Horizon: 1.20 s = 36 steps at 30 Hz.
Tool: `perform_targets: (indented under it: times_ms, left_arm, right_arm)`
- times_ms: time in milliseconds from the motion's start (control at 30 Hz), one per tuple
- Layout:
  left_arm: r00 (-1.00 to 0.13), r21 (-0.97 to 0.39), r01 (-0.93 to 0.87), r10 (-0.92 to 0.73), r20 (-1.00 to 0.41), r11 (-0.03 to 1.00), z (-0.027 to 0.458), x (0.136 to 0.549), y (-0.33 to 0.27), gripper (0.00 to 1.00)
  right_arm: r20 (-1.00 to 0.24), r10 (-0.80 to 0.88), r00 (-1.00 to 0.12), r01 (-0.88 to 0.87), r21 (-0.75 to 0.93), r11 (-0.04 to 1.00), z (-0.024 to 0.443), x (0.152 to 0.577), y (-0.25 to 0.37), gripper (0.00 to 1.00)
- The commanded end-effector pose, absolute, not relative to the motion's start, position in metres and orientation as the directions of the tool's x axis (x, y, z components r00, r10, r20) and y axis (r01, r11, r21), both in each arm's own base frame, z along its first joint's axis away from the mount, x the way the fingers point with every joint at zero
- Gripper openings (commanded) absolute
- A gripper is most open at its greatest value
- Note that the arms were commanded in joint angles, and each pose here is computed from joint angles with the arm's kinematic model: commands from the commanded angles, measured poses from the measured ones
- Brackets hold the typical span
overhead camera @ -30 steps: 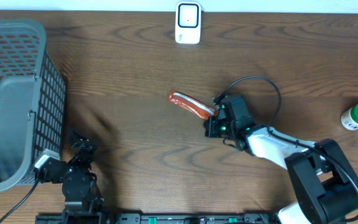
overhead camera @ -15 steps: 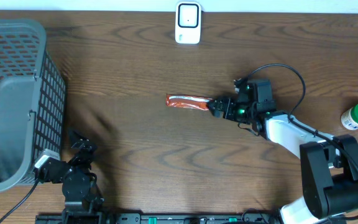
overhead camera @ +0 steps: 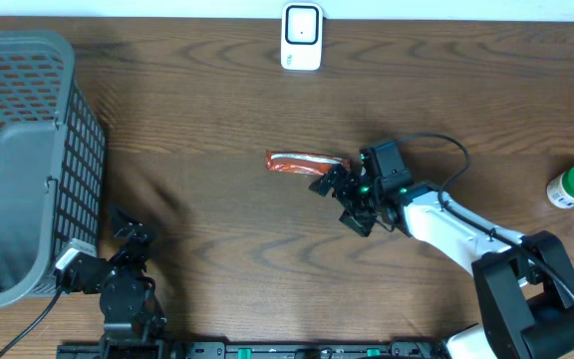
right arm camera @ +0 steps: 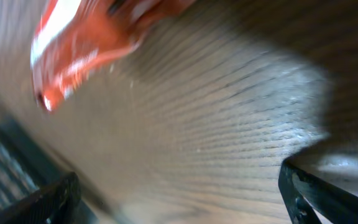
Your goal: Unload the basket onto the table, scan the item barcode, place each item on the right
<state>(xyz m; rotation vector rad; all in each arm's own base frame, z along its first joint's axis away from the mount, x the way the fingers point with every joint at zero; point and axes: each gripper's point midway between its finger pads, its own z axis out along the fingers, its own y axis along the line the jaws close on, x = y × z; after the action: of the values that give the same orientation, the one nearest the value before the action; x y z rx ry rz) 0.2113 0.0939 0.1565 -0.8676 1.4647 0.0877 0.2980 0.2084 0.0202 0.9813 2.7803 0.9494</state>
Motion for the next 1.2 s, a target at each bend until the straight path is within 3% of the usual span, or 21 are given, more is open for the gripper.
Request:
perform_targets:
  times_ms: [0,167,400,633,800,867,967,1100,1133,1167]
  left_arm:
    - [0.138,-0.431,-0.576,-0.437,-0.889,0.695,0.145,0.209,0.097,0.97]
    - [0.138,-0.431,-0.575,-0.438,-0.889,0.695,0.145,0.209,0.097,0.97]
    - [0.138,-0.431,-0.576,-0.438,-0.889,0.695,0.145,0.209,0.097,0.97]
    - [0.138,-0.431,-0.576,-0.438,-0.889,0.695,0.145,0.209,0.097,0.97]
    - [0.138,-0.432,-0.575,-0.438,-0.888,0.695,0.145,0.209,0.097,0.97]
    - [0.138,-0.431,-0.575,-0.437,-0.889,0.695,0.145,0.209,0.097,0.97]
    - [0.138,-0.431,-0.576,-0.438,-0.889,0.695,0.145,0.209,0.097,0.97]
    - [0.138,-0.431,-0.576,-0.437,-0.889,0.695,0.145,0.209,0.097,0.97]
    - [0.138,-0.431,-0.576,-0.438,-0.889,0.695,0.145,0.209,0.097,0.97]
    - [0.138,-0.431,-0.575,-0.438,-0.889,0.695,0.145,0.209,0.097,0.97]
  right_arm:
    - [0.09,0.851,-0.517,0.802,0.399,0.445,-0.021,0.296,0.171,0.99]
    - [-0.003,0.927,-0.374,0.835,0.433,0.338,-0.022,0.313,0.161,0.99]
    - [-0.024,0.932,-0.362,0.824,0.46,0.332,-0.028,0.322,0.164,0.99]
    - [0.143,0.906,-0.398,0.85,0.429,0.305,-0.074,0.314,0.195,0.93]
    - [0.121,0.901,-0.418,0.849,0.406,0.339,-0.1,0.306,0.199,0.91]
    - [0.066,0.894,-0.442,0.829,0.409,0.38,-0.101,0.309,0.192,0.84]
    - [0.004,0.884,-0.467,0.806,0.412,0.424,-0.101,0.314,0.184,0.62]
    - [-0.043,0.89,-0.453,0.816,0.382,0.434,-0.104,0.311,0.172,0.26]
    - [-0.05,0.891,-0.451,0.818,0.376,0.435,-0.105,0.31,0.17,0.05]
    - [-0.057,0.892,-0.448,0.821,0.371,0.435,-0.106,0.31,0.168,0.01]
